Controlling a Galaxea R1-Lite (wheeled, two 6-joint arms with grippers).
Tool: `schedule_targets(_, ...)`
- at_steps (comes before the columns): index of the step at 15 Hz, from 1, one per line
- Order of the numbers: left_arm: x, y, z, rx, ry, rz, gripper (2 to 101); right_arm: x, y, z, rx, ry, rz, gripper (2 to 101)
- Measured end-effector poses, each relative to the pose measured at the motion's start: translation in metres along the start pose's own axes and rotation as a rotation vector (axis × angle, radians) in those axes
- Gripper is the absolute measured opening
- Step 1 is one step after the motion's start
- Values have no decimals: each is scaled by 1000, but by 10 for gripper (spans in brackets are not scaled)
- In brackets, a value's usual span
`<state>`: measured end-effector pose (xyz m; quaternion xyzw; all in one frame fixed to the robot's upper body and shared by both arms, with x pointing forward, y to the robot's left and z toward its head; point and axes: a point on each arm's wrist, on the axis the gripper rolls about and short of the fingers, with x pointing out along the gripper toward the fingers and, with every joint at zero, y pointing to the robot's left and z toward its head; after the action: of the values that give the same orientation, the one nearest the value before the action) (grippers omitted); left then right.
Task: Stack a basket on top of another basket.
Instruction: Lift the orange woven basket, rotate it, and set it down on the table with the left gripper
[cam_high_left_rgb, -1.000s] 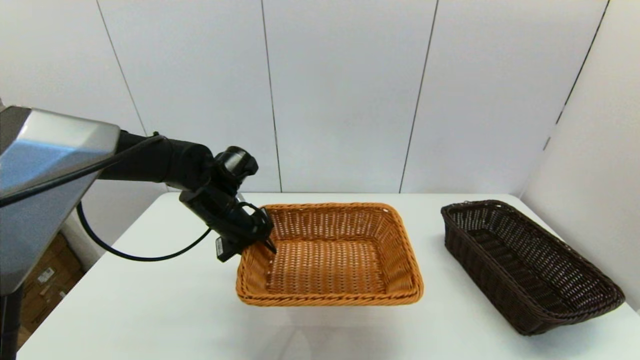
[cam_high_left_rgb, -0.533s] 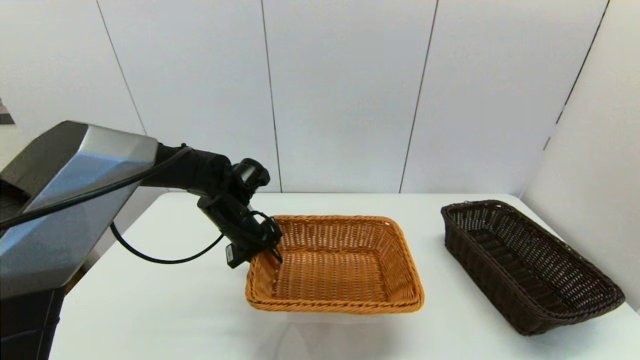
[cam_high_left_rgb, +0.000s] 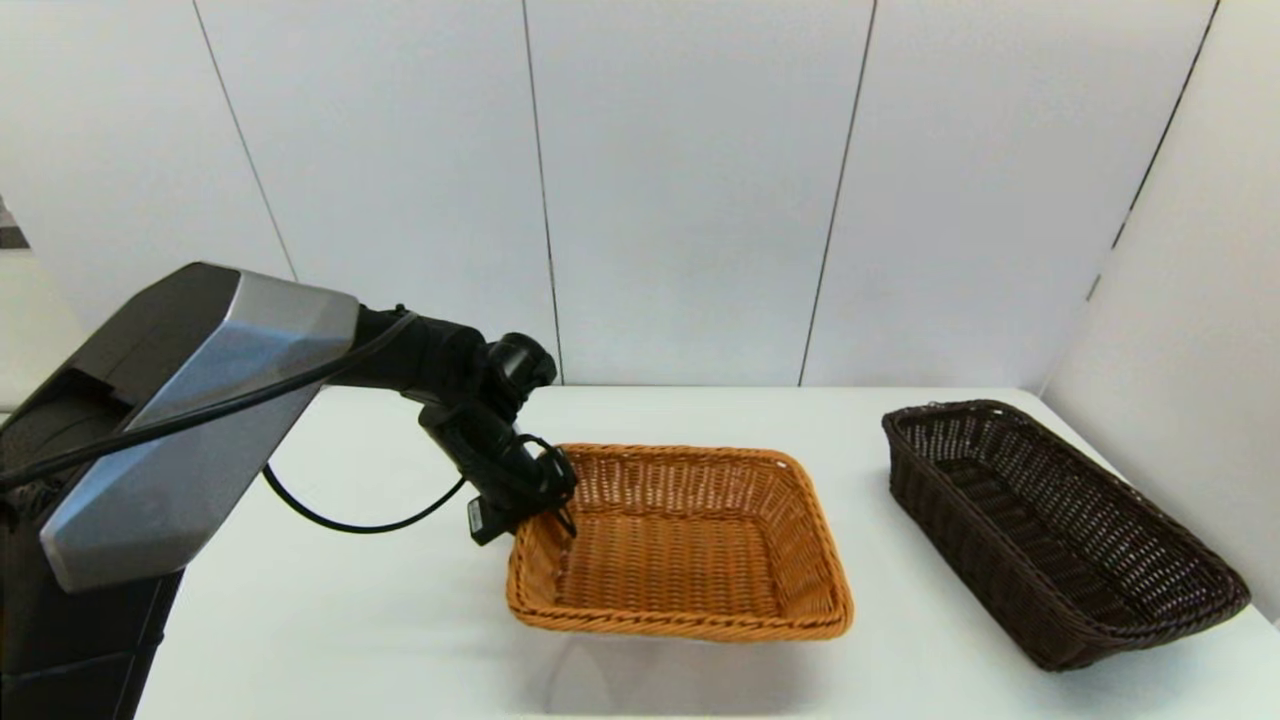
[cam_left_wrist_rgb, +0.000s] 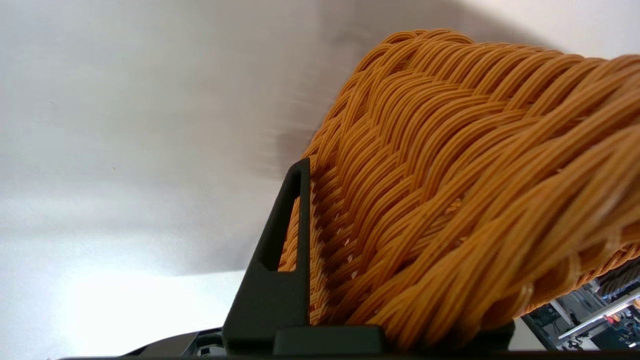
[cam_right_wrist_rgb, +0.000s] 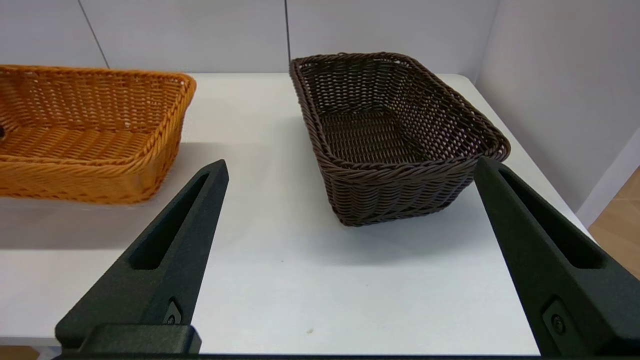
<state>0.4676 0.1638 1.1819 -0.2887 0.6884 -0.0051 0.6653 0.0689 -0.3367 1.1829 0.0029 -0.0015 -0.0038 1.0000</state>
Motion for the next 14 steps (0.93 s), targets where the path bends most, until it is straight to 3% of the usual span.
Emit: schedule_targets(14, 5, -5, 1, -1, 1, 0, 283, 0, 0, 0, 0, 0, 1, 973)
